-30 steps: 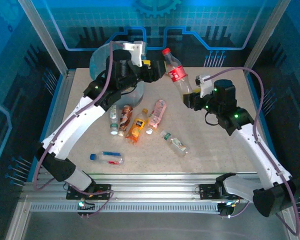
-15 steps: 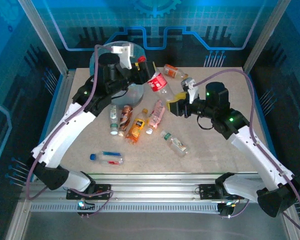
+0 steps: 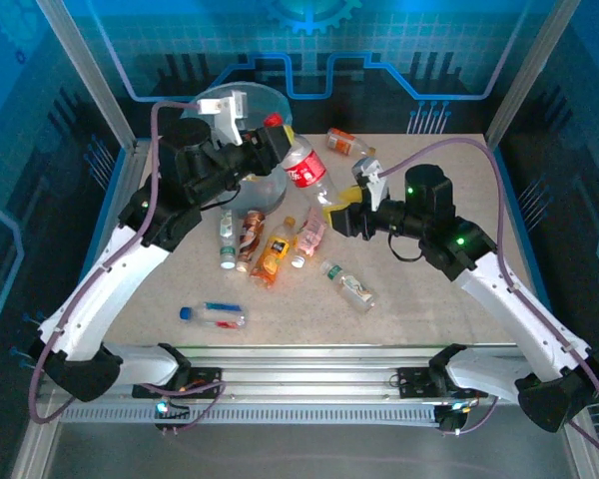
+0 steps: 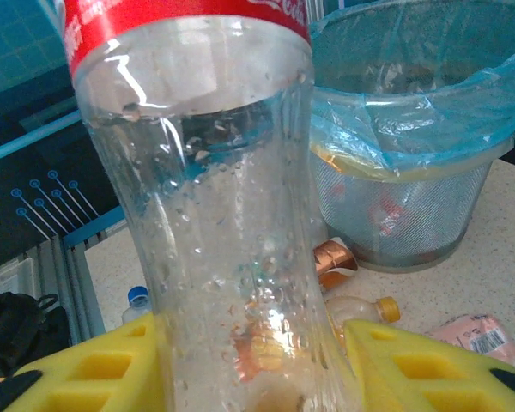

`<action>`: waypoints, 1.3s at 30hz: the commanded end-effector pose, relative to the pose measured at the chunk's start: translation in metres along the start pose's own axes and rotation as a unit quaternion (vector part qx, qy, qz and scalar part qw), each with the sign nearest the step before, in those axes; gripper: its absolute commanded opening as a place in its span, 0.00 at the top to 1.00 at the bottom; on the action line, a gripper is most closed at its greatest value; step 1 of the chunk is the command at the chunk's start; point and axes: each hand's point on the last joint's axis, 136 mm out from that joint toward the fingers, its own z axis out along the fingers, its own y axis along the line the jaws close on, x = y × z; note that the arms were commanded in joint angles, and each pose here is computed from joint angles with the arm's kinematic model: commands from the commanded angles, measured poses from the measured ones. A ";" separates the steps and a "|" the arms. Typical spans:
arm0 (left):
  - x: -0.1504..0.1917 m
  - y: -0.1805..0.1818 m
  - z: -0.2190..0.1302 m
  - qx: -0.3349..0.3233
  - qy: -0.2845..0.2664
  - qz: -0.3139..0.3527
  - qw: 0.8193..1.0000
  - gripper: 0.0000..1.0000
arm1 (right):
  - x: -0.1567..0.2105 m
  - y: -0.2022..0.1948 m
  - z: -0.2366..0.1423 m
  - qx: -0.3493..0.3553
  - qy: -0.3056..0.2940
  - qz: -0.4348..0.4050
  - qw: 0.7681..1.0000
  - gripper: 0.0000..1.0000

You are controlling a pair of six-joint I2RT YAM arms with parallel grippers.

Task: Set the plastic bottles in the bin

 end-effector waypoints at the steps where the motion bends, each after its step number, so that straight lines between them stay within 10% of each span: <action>1: -0.003 0.009 -0.008 -0.022 -0.011 0.032 0.999 0.97 | -0.034 0.013 -0.008 -0.004 -0.044 -0.025 0.999 0.34; 6: -0.037 0.019 -0.022 -0.057 -0.066 0.043 0.995 1.00 | -0.060 0.003 -0.011 0.038 -0.070 -0.027 0.996 0.14; 23: -0.186 0.123 -0.037 -0.282 -0.182 0.210 0.918 1.00 | -0.111 -0.038 0.010 0.114 -0.044 -0.074 0.990 0.10; 39: -0.139 0.257 0.056 -0.368 -0.041 0.285 0.884 1.00 | -0.078 -0.050 0.038 0.096 0.021 -0.053 0.994 0.10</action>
